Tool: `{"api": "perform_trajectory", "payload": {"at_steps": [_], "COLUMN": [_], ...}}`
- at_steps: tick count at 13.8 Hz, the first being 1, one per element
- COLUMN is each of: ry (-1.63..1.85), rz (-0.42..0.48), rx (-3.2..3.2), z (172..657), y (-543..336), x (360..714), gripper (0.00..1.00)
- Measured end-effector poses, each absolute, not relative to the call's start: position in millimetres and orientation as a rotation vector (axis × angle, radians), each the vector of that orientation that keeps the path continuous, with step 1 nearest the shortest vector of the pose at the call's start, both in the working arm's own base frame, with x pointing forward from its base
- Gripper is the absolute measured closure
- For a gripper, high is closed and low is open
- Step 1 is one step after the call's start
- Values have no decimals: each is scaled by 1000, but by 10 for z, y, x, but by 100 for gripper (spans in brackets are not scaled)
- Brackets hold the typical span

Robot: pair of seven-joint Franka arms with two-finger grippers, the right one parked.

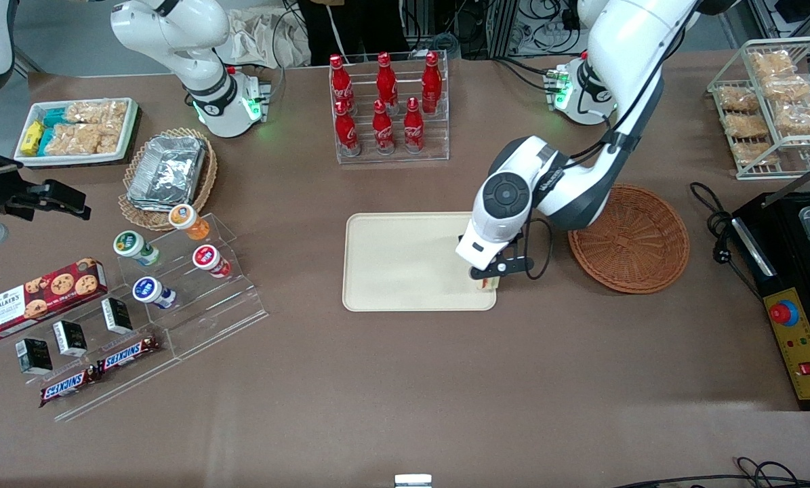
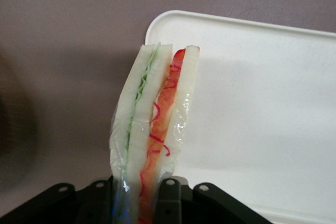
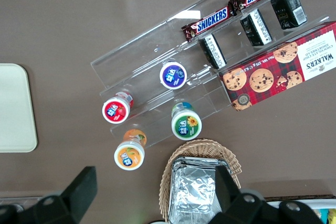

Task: Place sandwich from basket to tray
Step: 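Lower the sandwich onto the white tray and open the left gripper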

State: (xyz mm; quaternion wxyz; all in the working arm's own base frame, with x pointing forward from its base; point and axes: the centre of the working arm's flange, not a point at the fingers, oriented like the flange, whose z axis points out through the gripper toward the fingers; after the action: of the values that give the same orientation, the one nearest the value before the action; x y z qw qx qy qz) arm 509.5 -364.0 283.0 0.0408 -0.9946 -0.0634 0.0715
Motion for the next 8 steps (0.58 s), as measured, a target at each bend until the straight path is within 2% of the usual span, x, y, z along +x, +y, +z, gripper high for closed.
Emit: {"api": "perform_trajectory", "payload": {"at_steps": [8], "ry": [-105], "rz": [261], "rx": [-3011], "z": [2260], "y": [-3799], "x": [4962], "gripper": [72]}}
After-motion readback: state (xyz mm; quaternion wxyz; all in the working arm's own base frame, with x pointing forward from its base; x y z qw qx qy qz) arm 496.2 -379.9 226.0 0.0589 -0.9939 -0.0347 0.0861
